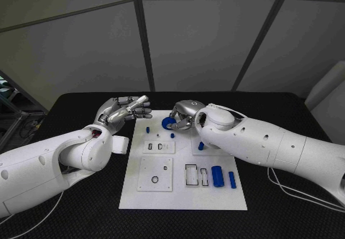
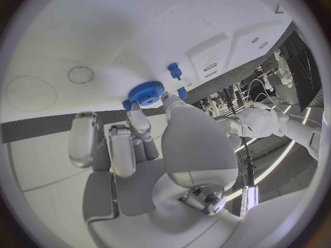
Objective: Assemble the parts on the task board
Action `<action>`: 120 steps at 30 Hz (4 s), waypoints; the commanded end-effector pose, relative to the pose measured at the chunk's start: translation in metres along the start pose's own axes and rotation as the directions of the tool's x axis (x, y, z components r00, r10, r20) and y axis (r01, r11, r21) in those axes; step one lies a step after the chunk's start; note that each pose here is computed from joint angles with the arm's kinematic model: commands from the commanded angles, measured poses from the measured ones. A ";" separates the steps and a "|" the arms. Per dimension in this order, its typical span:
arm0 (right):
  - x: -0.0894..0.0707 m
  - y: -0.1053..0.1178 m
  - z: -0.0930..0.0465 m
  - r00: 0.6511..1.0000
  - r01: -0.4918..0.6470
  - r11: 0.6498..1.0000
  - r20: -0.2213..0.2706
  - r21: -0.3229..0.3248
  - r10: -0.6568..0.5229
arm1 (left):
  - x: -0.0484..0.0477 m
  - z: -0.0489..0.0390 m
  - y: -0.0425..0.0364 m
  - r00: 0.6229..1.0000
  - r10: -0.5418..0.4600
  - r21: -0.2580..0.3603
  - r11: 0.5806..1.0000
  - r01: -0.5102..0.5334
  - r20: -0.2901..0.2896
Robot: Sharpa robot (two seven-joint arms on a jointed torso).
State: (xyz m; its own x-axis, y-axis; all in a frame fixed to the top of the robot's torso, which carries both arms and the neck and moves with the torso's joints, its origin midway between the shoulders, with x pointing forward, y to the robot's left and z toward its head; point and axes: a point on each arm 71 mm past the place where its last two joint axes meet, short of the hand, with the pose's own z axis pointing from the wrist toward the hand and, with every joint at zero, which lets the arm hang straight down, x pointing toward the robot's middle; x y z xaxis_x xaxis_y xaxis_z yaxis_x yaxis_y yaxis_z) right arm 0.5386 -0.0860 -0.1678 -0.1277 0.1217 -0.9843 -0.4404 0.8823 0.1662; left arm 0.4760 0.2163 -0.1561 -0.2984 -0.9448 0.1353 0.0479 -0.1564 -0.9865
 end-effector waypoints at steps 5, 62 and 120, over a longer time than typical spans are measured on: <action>-0.015 -0.008 -0.010 0.984 -0.084 0.996 0.158 -0.027 0.087 | -0.0009 0.0001 -0.0016 1.000 0.003 0.007 1.000 -0.003 -0.007; -0.011 -0.176 -0.096 0.958 -0.285 0.957 0.040 0.059 0.283 | -0.0074 0.0040 0.0015 1.000 0.013 0.013 1.000 -0.013 -0.002; -0.017 -0.149 -0.094 0.925 -0.363 0.931 0.138 0.039 0.355 | -0.0116 0.0035 0.0019 1.000 0.021 0.006 1.000 -0.021 0.009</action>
State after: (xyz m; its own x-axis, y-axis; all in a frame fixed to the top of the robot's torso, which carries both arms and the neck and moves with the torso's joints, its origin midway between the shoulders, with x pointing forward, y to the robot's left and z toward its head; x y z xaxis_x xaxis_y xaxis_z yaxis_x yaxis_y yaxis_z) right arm 0.5240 -0.2649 -0.1754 -0.1810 0.4526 -0.8732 -0.3414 0.8037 0.4873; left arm 0.4831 0.2265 -0.1609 -0.2781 -0.9532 0.1186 0.0512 -0.1380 -0.9891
